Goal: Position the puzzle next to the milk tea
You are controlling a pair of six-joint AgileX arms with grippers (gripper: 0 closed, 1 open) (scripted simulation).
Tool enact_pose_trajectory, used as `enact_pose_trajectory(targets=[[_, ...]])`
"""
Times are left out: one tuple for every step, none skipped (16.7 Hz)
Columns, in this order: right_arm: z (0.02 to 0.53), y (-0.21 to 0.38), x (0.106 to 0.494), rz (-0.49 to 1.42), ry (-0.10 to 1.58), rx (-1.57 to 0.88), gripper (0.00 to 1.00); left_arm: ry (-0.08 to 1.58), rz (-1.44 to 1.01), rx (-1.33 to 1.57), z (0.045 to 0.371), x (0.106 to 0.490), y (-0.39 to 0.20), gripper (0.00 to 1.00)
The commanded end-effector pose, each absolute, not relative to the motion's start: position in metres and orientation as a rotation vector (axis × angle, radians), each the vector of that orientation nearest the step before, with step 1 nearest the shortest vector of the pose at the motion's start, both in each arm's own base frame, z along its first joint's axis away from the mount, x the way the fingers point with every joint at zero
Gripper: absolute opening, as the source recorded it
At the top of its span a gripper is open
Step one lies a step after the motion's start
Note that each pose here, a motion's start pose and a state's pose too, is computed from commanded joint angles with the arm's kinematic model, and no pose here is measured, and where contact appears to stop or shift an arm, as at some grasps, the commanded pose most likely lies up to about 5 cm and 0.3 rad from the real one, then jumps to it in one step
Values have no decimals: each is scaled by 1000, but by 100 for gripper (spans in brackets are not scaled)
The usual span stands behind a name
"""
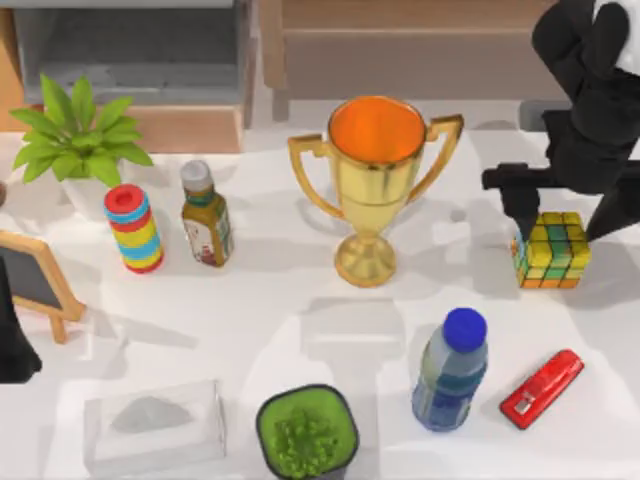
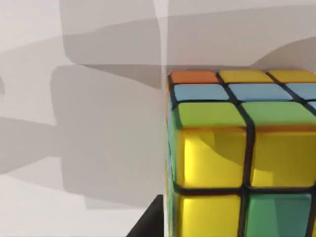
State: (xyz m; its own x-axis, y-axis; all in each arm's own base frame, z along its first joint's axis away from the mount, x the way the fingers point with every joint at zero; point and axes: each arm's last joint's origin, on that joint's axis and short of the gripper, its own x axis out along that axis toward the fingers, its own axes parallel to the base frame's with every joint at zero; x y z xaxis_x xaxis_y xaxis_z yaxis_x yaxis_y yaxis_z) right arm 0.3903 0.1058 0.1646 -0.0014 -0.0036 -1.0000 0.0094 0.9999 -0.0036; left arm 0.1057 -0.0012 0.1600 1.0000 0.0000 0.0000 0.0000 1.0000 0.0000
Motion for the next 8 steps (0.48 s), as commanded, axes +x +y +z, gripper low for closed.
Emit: enact_pose_trajectory(targets=[[165,106,390,-10,1572,5,90,0,0,0,160,106,-1,100],[165,106,390,-10,1572,5,98,0,0,0,160,106,-1,100],[165,106,390,-10,1572,5,100,0,0,0,160,106,-1,100],[165,106,390,-10,1572,5,100,0,0,0,160,106,-1,100],[165,106,390,-10,1572,5,100,0,0,0,160,106,-1,100],[165,106,390,-10,1572,5,100,0,0,0,160,106,-1,100],[165,106,390,-10,1572,5,100,0,0,0,160,106,-1,100],[165,106,390,-10,1572,5,100,0,0,0,160,106,-1,100]])
